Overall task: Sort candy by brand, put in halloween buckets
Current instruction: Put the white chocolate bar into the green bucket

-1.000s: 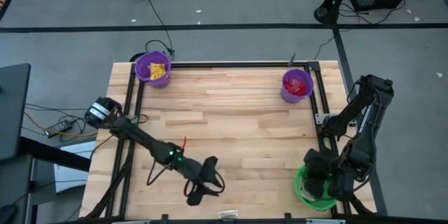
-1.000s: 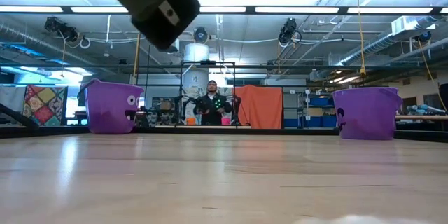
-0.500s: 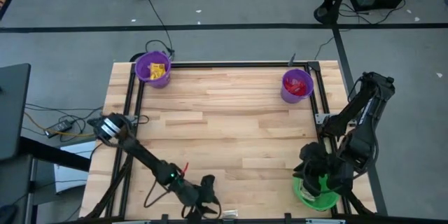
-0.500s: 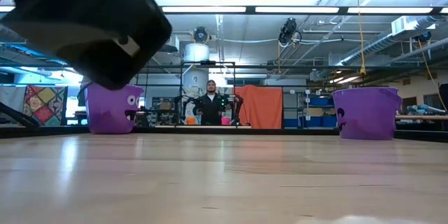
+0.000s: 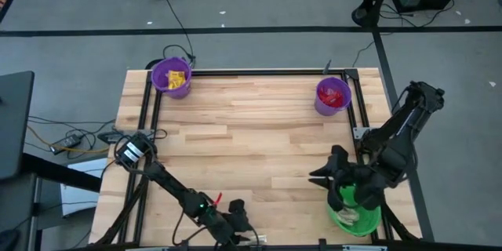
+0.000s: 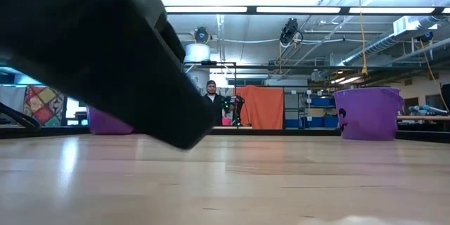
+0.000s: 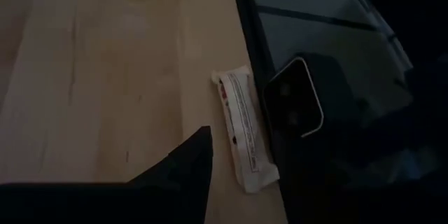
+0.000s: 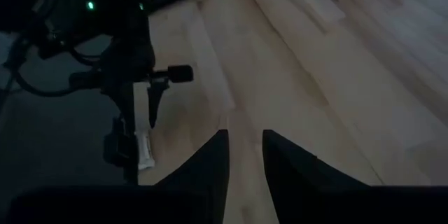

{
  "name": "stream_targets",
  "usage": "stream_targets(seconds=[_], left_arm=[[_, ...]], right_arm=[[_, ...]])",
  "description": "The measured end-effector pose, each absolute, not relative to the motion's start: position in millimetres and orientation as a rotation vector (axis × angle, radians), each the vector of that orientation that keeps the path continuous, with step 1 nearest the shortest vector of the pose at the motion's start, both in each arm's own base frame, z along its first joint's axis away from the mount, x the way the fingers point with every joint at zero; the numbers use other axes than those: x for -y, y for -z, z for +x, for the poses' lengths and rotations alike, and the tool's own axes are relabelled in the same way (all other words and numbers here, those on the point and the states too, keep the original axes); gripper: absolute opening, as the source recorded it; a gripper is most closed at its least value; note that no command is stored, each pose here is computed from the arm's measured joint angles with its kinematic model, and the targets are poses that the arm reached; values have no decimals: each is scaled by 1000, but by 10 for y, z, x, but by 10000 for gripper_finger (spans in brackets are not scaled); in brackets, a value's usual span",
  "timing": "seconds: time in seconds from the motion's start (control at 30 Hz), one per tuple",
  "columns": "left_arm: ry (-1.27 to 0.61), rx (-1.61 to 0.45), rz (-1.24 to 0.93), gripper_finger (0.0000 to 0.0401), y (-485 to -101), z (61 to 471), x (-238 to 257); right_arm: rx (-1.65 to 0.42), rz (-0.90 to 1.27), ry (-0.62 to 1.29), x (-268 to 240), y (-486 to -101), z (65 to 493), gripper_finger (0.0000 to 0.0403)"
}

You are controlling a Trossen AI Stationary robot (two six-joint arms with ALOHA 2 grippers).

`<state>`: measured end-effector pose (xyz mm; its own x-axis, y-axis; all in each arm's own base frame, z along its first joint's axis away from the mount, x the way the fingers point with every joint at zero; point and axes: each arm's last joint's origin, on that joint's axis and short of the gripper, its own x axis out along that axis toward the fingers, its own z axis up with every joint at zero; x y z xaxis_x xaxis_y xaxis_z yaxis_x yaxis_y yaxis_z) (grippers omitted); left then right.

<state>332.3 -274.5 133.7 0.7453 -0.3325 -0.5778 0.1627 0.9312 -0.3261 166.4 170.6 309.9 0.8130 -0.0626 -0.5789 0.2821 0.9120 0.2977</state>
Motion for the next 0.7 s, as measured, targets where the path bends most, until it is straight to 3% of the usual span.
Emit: stream_targets(seconds=[0.7], left_arm=[[178, -726, -302, 158, -1291, 3312, 2691]], right_arm=[[-542, 349, 152, -1668, -3165, 1808, 98]])
